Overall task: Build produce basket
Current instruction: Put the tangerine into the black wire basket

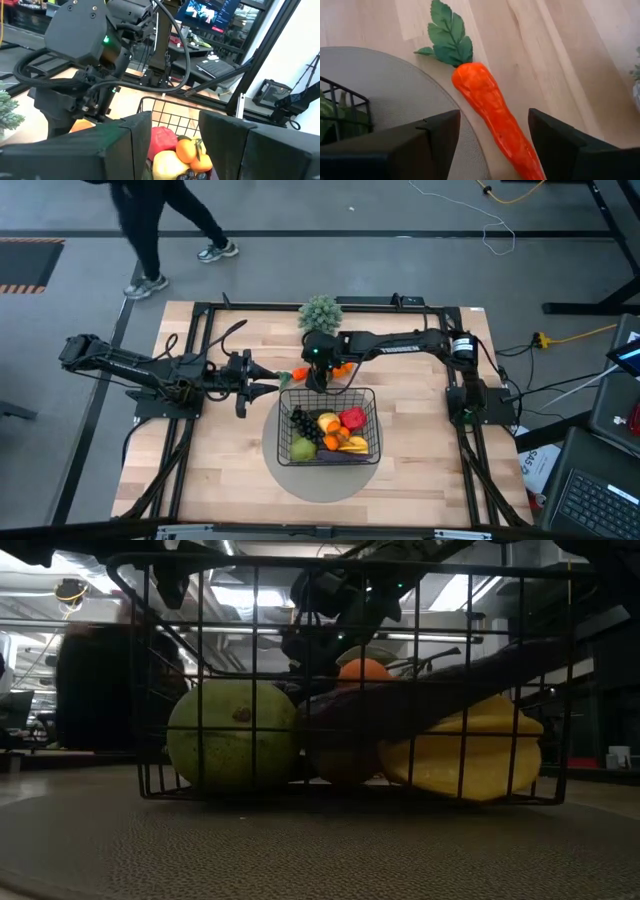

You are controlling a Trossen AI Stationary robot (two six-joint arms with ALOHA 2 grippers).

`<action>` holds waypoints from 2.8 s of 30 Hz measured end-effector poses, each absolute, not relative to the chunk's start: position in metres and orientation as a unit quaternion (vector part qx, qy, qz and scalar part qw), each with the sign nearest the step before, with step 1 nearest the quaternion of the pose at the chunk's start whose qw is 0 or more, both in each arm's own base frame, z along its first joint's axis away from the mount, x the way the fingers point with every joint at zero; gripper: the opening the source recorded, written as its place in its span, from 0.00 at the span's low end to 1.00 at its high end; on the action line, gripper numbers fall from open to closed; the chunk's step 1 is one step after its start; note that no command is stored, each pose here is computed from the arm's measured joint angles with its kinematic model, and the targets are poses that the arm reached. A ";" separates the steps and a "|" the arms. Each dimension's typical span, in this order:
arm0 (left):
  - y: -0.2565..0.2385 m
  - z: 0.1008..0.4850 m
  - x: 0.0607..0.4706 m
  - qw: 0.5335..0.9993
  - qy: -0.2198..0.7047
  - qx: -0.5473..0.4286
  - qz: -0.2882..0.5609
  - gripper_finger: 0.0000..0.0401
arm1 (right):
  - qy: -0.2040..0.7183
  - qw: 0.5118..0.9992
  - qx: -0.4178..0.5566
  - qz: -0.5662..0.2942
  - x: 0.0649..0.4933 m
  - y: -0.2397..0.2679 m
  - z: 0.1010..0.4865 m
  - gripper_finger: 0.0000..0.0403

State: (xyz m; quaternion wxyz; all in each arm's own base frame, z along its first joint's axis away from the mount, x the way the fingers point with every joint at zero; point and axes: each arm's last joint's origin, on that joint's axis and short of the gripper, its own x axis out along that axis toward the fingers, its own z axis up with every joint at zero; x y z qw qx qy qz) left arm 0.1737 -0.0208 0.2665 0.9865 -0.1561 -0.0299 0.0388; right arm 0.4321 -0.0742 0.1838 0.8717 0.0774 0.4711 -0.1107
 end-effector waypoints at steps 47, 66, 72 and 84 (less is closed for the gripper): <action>-0.021 0.260 0.174 0.988 0.001 -0.150 0.043 0.38 | 0.621 0.748 0.188 -0.138 0.402 -0.118 0.211 0.56; -0.021 0.257 0.174 0.988 0.017 -0.146 0.046 0.38 | 0.632 0.737 0.199 -0.133 0.406 -0.115 0.198 0.34; -0.021 0.257 0.174 0.988 0.018 -0.146 0.046 0.38 | 0.647 0.728 0.189 -0.124 0.402 -0.114 0.201 0.24; -0.021 0.257 0.174 0.988 0.017 -0.146 0.046 0.38 | 0.676 0.696 0.158 -0.182 0.390 -0.113 0.291 0.23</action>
